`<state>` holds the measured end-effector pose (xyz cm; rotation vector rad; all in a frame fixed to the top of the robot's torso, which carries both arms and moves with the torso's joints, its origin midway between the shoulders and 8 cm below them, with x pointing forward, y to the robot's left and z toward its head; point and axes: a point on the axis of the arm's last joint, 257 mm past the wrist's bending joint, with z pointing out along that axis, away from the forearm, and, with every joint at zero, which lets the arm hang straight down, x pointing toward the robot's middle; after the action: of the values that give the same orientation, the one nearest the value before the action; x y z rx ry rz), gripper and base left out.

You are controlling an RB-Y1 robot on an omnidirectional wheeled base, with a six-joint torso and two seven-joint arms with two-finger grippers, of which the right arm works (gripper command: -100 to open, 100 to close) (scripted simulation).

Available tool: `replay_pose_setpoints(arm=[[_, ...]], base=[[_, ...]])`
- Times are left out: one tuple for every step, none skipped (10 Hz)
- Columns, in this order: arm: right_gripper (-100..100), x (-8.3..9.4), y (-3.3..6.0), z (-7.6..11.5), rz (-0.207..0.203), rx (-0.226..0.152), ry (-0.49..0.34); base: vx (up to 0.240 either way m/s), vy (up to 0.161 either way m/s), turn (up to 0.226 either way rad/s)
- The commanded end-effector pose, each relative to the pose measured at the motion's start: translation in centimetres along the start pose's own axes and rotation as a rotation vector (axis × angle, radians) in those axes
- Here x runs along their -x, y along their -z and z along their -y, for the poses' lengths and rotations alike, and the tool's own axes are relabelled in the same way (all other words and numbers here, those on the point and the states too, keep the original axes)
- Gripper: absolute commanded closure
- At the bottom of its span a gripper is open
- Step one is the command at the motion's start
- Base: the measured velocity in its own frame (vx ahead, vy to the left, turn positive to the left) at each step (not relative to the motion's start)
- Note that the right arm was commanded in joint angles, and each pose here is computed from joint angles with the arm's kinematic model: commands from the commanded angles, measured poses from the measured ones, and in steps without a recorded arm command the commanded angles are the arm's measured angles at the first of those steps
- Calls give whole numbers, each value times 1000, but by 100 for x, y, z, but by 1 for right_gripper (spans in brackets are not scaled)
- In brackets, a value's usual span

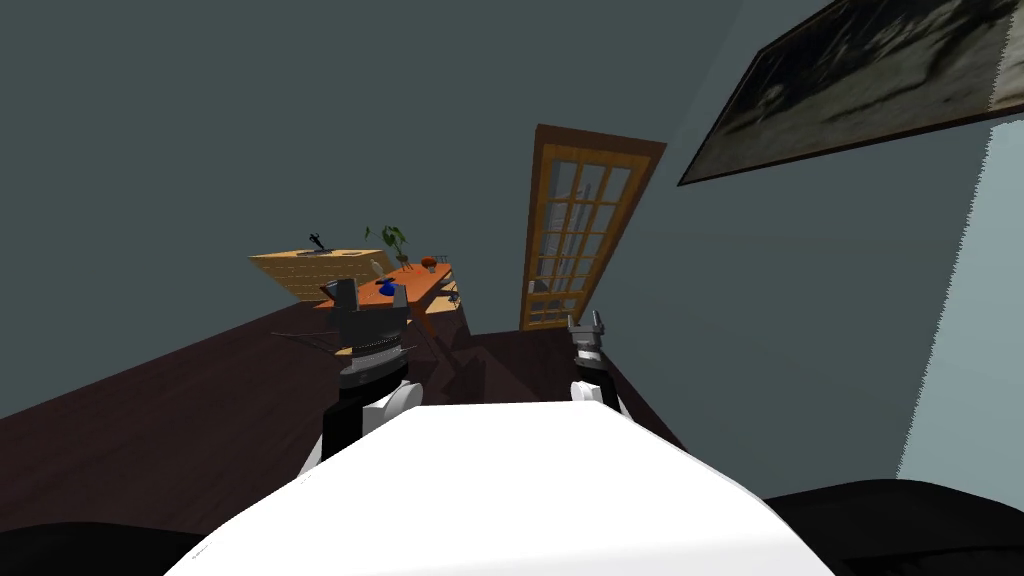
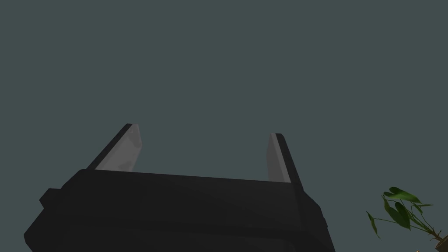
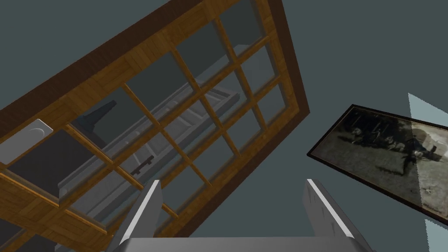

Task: Pull the door open

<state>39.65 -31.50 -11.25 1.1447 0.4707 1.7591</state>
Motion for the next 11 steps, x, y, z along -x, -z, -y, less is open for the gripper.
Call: replay_pose_setpoints(arm=[[-100,72,14,79,14,-9,-39],[-100,114,28,126,22,-14,-61],[-100,156,41,172,31,-19,-83],[-100,200,57,221,40,-25,-106],[-100,245,73,269,50,-30,-129],[-100,290,90,316,61,-34,-152],[-100,335,107,363,71,-39,-175],[-100,380,125,410,82,-43,-197],[-100,426,144,456,93,-47,-219],[-100,473,164,503,104,-51,-242],[-100,519,185,549,116,-54,-265]], base=[[90,-35,113],[98,-41,106],[99,-49,131],[84,-50,125],[89,-43,136],[103,-40,134],[100,-48,122],[84,-48,128],[72,-50,141],[73,-49,126],[86,-51,125]])
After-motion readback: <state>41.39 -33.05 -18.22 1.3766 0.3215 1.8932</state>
